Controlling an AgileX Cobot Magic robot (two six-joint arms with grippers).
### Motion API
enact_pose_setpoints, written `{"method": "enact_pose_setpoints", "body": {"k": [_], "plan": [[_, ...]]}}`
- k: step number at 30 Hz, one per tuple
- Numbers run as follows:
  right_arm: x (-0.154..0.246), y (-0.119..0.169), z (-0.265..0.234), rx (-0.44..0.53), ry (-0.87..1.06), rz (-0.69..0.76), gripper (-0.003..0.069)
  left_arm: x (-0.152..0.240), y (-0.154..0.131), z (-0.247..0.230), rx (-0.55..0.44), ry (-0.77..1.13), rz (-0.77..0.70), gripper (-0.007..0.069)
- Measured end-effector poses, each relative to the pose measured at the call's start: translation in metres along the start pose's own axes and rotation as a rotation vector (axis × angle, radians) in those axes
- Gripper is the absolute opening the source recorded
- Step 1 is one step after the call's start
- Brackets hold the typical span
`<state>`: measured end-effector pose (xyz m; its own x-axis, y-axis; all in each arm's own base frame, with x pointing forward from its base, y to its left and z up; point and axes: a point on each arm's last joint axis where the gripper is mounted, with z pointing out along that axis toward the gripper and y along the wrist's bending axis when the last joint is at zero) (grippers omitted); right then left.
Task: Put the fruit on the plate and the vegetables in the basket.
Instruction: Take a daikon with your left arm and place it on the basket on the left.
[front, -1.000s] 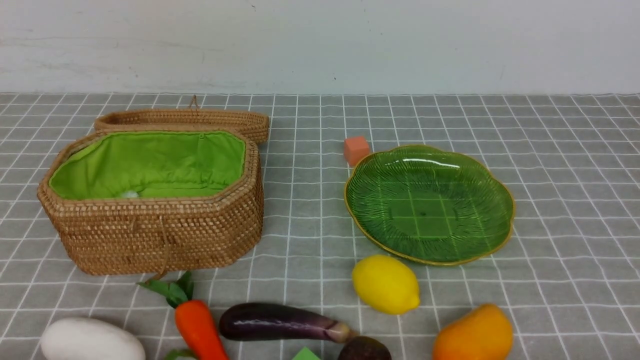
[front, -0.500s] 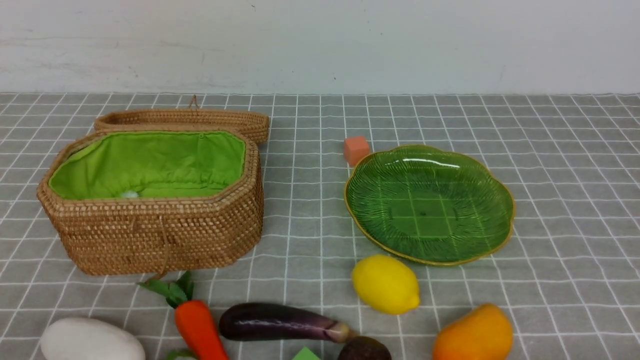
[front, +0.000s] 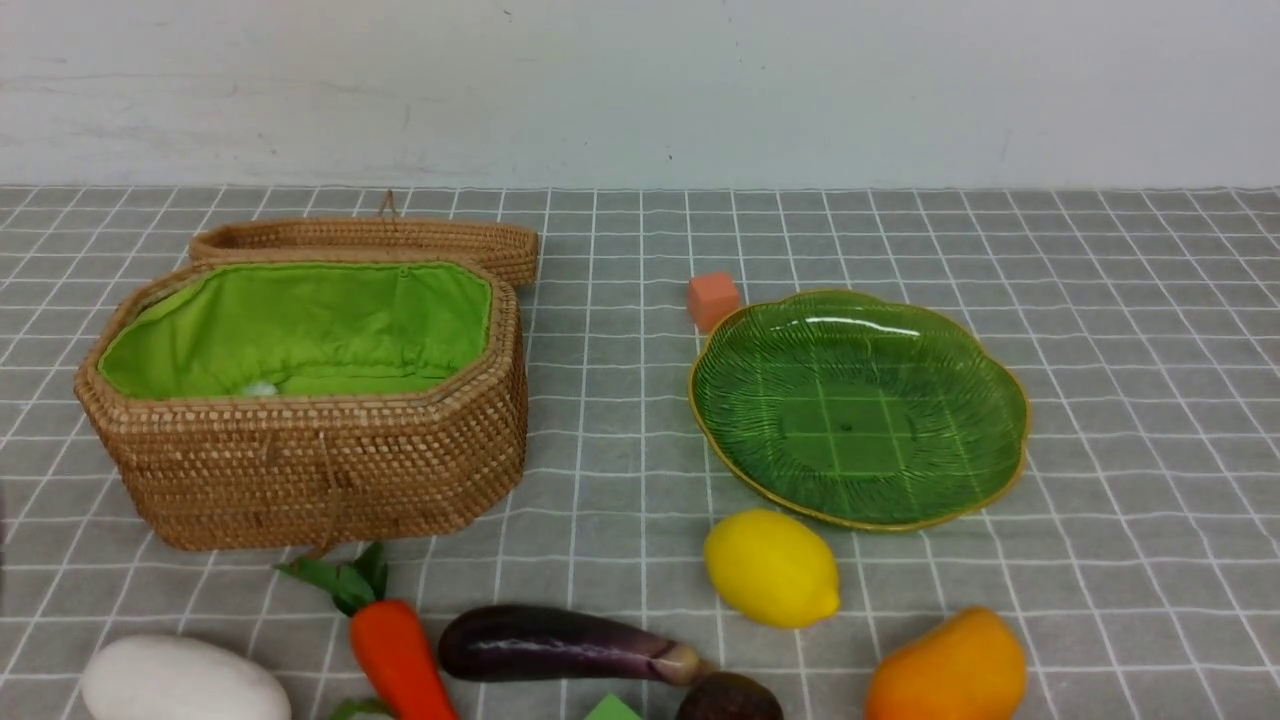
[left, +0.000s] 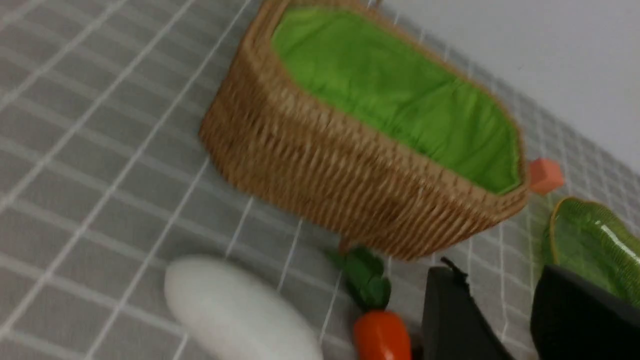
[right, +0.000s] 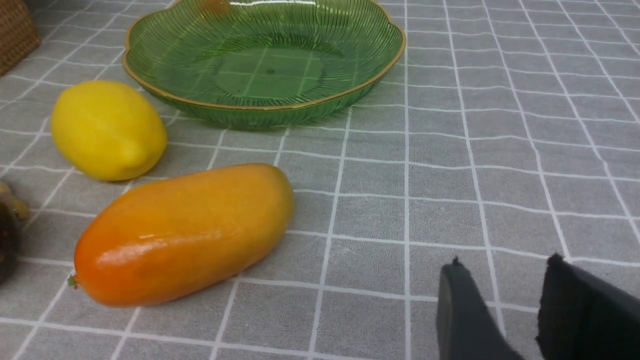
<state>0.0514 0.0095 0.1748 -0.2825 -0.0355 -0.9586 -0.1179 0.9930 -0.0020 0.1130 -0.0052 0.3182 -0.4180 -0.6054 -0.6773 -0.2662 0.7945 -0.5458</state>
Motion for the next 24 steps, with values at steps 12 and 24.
{"method": "enact_pose_setpoints", "body": {"k": [12, 24], "plan": [[0.000, 0.000, 0.000, 0.000, 0.000, 0.000, 0.0241, 0.018, 0.022, 0.104, -0.448, 0.351, -0.318, 0.0479], [0.000, 0.000, 0.000, 0.000, 0.000, 0.000, 0.0241, 0.040, 0.044, 0.186, -0.565, 0.434, -0.330, 0.0636]]}}
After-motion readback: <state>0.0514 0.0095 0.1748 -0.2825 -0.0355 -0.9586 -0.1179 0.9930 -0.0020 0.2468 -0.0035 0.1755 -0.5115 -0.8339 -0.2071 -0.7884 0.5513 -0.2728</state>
